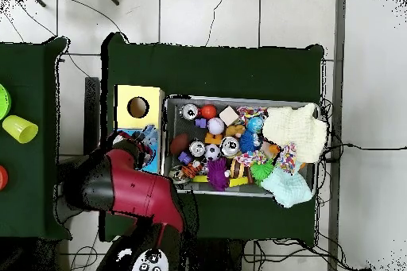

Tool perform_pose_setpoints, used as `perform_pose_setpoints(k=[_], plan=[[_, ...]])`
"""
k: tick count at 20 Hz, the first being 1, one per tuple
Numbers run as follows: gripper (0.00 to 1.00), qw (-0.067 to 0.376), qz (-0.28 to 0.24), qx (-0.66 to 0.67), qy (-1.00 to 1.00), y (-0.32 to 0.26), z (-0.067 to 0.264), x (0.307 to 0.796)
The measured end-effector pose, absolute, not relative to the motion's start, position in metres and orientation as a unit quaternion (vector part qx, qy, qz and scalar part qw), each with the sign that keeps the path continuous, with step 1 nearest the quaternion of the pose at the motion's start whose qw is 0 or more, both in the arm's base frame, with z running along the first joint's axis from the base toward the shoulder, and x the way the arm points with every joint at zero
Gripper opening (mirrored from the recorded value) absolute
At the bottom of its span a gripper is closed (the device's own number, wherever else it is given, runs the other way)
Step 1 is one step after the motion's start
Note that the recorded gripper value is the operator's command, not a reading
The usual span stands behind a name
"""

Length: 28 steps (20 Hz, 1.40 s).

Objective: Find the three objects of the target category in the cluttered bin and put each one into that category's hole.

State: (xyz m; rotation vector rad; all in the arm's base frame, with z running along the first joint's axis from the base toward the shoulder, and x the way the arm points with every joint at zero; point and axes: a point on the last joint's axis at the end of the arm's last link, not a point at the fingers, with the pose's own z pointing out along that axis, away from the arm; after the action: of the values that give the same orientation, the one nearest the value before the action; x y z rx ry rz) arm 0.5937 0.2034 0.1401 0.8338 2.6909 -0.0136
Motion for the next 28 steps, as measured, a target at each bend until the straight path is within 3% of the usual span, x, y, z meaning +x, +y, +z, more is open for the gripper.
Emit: perform_pose_setpoints(k=[28], plan=[[0.0,0.186,0.012,0.288,0.939,0.219,0.133,0.594]])
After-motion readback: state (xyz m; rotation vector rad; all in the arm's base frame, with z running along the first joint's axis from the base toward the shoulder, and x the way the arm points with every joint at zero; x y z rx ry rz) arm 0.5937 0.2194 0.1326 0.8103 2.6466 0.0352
